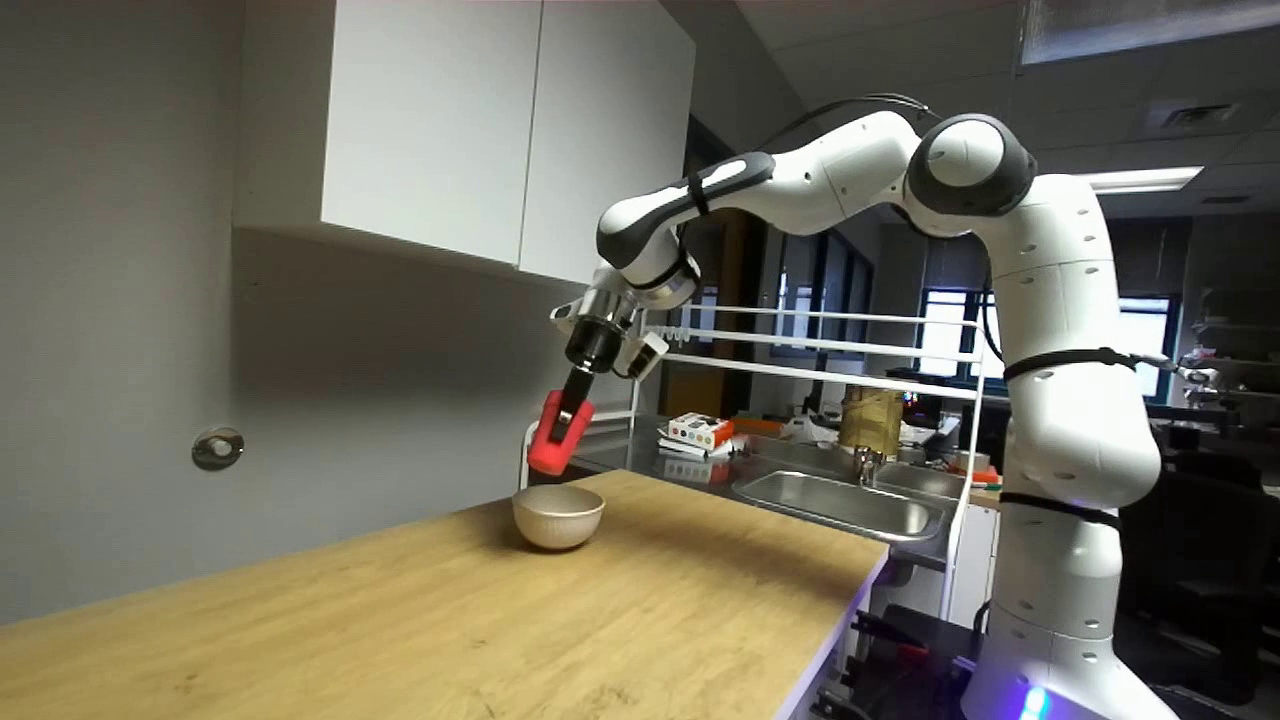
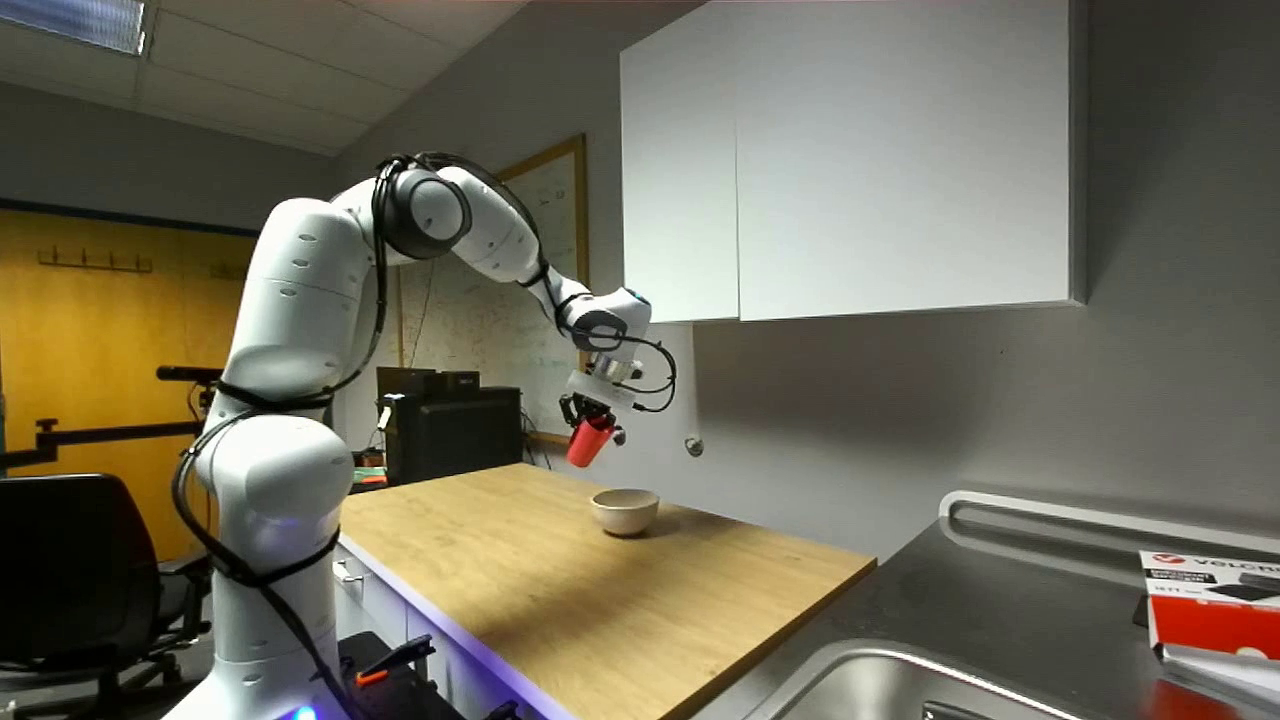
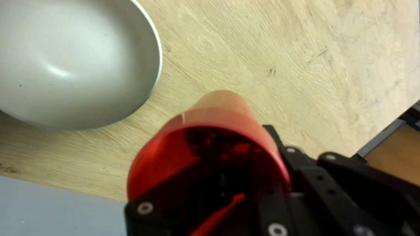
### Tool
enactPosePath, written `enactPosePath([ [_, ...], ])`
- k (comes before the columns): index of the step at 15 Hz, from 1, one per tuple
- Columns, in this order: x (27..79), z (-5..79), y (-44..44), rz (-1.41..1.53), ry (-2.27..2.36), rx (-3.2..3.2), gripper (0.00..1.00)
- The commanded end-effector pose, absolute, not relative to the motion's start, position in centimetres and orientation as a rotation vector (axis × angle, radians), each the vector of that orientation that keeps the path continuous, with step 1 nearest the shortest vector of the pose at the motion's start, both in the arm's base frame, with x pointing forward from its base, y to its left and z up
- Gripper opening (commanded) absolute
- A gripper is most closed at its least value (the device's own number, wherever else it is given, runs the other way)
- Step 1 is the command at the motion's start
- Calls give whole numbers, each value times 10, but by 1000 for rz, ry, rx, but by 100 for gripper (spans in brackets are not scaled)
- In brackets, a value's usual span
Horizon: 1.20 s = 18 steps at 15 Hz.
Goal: Pick up the red cup from the table and pour its contents in the white bowl.
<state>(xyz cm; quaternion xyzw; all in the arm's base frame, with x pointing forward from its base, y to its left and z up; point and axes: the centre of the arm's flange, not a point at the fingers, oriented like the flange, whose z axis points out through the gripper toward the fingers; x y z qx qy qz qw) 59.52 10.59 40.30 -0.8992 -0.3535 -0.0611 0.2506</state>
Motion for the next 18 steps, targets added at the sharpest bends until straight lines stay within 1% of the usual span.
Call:
enactPosePath([
  [1, 621, 399, 81, -167, -914, -2307, 3],
  [9, 639, 329, 38, -129, -740, -2113, 3],
  [13, 645, 305, 39, -110, -681, -2014, 3],
  [18, 652, 298, 49, -98, -606, -1852, 4],
])
